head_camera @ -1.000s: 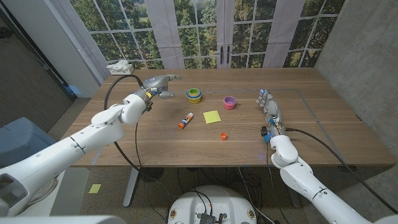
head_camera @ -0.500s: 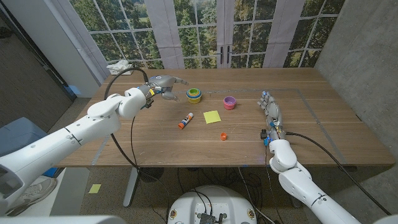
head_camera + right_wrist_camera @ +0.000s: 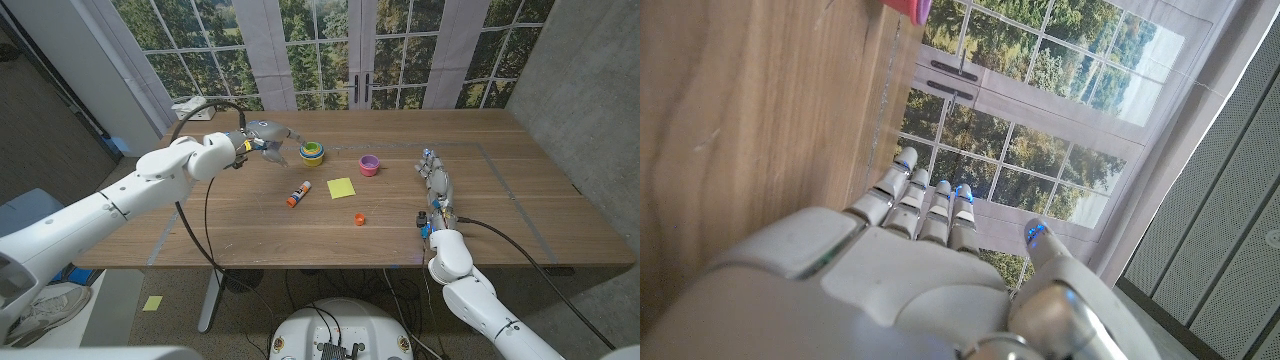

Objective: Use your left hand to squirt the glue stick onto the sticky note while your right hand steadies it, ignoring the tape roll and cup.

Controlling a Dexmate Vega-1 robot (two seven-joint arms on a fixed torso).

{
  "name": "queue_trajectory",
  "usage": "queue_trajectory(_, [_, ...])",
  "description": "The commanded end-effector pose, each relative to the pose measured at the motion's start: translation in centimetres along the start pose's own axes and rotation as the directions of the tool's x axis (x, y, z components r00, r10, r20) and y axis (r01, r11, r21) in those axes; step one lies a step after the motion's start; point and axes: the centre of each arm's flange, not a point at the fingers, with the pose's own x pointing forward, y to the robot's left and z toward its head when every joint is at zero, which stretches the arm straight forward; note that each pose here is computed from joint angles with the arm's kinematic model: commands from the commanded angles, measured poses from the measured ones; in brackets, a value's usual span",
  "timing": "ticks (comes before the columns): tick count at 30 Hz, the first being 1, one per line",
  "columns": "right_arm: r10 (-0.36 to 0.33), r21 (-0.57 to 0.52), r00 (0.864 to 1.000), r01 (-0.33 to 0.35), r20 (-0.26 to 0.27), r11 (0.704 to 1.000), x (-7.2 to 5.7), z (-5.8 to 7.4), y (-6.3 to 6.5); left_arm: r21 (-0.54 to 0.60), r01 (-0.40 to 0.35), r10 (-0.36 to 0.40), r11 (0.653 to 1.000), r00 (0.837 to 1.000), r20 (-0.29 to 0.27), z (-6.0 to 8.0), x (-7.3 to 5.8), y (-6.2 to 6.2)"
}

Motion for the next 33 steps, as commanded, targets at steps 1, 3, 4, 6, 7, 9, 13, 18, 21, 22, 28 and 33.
queue_trajectory(1, [-0.019, 0.005, 1.0, 0.019, 0.021, 1.0, -0.7, -0.1, 0.6, 0.081, 0.088, -0.098, 0.993, 0.986, 0.132, 0.8, 0.3, 0.1])
queue_trajectory(3, [-0.025, 0.008, 0.999, 0.025, 0.022, 1.0, -0.8, -0.1, 0.6, 0.091, 0.108, -0.121, 0.99, 0.982, 0.142, 1.0, 0.3, -0.1])
queue_trajectory(4, [-0.03, 0.012, 0.999, 0.029, 0.021, 0.999, -0.8, -0.2, 0.6, 0.093, 0.113, -0.126, 0.989, 0.981, 0.147, 1.1, 0.3, -0.2])
queue_trajectory(6, [-0.029, 0.014, 0.999, 0.029, 0.022, 0.999, -0.8, -0.2, 0.7, 0.085, 0.133, -0.145, 0.987, 0.977, 0.158, 1.2, 0.3, -0.2])
queue_trajectory(7, [-0.029, 0.013, 0.999, 0.029, 0.023, 1.0, -0.8, -0.2, 0.7, 0.093, 0.132, -0.145, 0.987, 0.976, 0.161, 1.3, 0.3, -0.2])
queue_trajectory(9, [-0.028, 0.013, 0.999, 0.027, 0.027, 1.0, -0.8, -0.2, 0.8, 0.095, 0.146, -0.161, 0.985, 0.972, 0.173, 1.4, 0.2, -0.2])
queue_trajectory(13, [-0.03, 0.015, 0.999, 0.029, 0.037, 0.999, -0.8, -0.2, 1.0, 0.118, 0.163, -0.183, 0.98, 0.966, 0.183, 1.6, 0.1, -0.1])
queue_trajectory(18, [-0.036, 0.016, 0.998, 0.035, 0.044, 0.999, -0.7, -0.1, 1.2, 0.158, 0.179, -0.208, 0.971, 0.96, 0.188, 1.7, 0.1, 0.0])
queue_trajectory(21, [-0.039, 0.018, 0.998, 0.038, 0.05, 0.999, -0.7, 0.0, 1.3, 0.18, 0.196, -0.23, 0.964, 0.953, 0.196, 2.0, 0.1, 0.2])
queue_trajectory(22, [-0.042, 0.018, 0.998, 0.041, 0.051, 0.999, -0.7, 0.0, 1.3, 0.19, 0.194, -0.232, 0.962, 0.952, 0.2, 2.1, 0.1, 0.2])
queue_trajectory(28, [-0.047, 0.023, 0.997, 0.046, 0.06, 0.999, -0.7, 0.1, 1.3, 0.24, 0.2, -0.254, 0.95, 0.943, 0.217, 2.5, 0.1, 0.2])
queue_trajectory(33, [-0.046, 0.022, 0.997, 0.044, 0.063, 0.999, -0.7, 0.0, 1.3, 0.311, 0.197, -0.277, 0.93, 0.931, 0.238, 2.8, 0.1, 0.2])
